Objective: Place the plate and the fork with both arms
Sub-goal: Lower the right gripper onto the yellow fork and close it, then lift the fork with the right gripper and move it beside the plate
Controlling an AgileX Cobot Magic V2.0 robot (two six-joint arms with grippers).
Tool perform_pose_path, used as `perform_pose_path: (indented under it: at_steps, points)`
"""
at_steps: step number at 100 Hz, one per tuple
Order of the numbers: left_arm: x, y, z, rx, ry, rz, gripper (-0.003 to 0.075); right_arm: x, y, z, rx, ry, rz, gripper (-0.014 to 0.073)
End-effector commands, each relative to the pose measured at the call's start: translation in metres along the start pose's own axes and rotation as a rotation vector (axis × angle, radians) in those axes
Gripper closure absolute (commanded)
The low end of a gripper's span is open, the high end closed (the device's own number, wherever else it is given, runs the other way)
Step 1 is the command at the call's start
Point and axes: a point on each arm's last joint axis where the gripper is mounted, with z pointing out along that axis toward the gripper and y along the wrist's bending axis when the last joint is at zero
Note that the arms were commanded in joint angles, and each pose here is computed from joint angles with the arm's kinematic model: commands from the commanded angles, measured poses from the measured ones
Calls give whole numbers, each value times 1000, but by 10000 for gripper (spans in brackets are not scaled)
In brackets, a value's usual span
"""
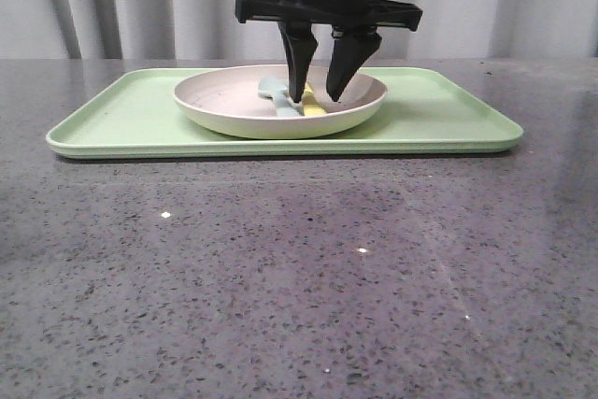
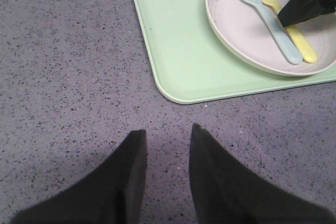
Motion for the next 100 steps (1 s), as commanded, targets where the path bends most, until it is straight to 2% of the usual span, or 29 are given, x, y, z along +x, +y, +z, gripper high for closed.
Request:
perform_pose_path:
  at_steps: [1,31,55,67,100]
  points:
    - [-12,-3,-7,21,-92,-19,521,-7,3,-32,-24,-96,-7,266]
    - [-12,-3,-7,21,-92,-19,521,-6,3,-24,-16,-65,-6,281]
    - [-12,-3,-7,21,-92,-19,521,-5,2,-26,-11,-51,-7,557]
    - [-12,-3,-7,21,-92,-19,521,-5,3,-32,-11,-62,-9,634]
    - [-12,-3,-7,21,-92,-19,522,0,-4,-72,51,-101,-30,643]
